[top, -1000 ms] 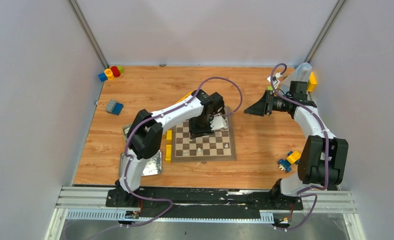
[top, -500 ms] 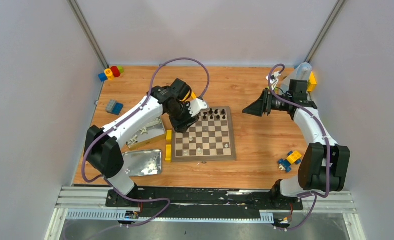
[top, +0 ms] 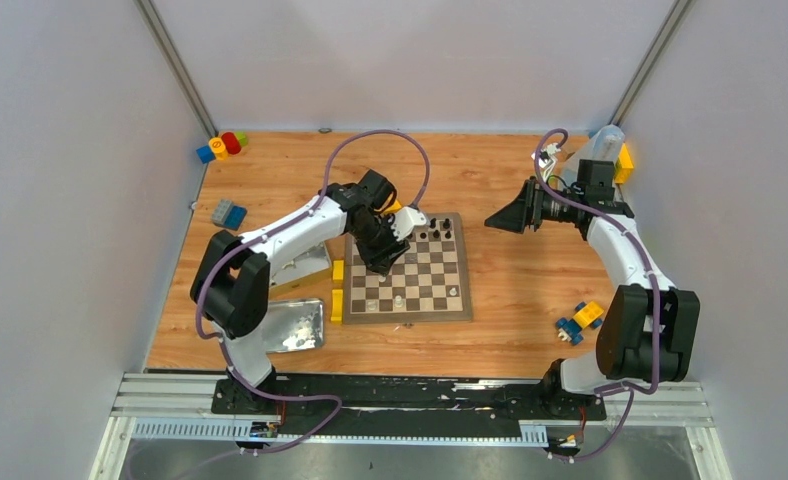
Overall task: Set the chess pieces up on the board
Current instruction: Move the chess piece to the chessboard.
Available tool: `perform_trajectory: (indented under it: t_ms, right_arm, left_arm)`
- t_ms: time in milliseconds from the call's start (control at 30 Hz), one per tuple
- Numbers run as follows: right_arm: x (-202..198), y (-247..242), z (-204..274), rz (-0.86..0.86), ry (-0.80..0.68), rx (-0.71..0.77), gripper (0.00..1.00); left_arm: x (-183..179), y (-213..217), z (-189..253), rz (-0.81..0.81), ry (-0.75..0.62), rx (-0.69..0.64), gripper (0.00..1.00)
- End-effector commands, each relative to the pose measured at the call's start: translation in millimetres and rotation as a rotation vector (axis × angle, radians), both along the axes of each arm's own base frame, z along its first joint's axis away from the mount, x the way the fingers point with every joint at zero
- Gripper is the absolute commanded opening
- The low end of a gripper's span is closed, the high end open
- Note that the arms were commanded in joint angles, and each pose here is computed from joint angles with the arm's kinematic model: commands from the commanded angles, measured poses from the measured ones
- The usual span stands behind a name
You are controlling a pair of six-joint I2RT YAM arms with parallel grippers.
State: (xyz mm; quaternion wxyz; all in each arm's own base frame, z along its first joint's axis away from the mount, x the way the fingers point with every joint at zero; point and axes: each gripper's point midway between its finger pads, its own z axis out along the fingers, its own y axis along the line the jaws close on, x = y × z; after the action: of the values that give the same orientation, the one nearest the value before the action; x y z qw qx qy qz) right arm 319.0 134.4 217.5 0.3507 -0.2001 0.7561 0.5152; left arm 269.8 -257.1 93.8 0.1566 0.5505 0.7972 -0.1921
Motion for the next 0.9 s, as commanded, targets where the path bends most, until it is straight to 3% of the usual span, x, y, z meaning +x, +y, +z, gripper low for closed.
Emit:
perform_trajectory:
  t_ms: [0, 867]
  right_arm:
    - [2.3, 0.7, 1.3, 0.018, -0.044, -0.006, 0.66]
    - [2.8, 0.9, -4.5, 0.025, -0.024, -0.001, 0.63]
  left_arm:
    - [11.7, -12.3, 0.2, 0.002, -0.031, -0.039, 0.54]
    - [-6.0, -6.9, -40.7, -0.045, 0.026, 0.050, 0.38]
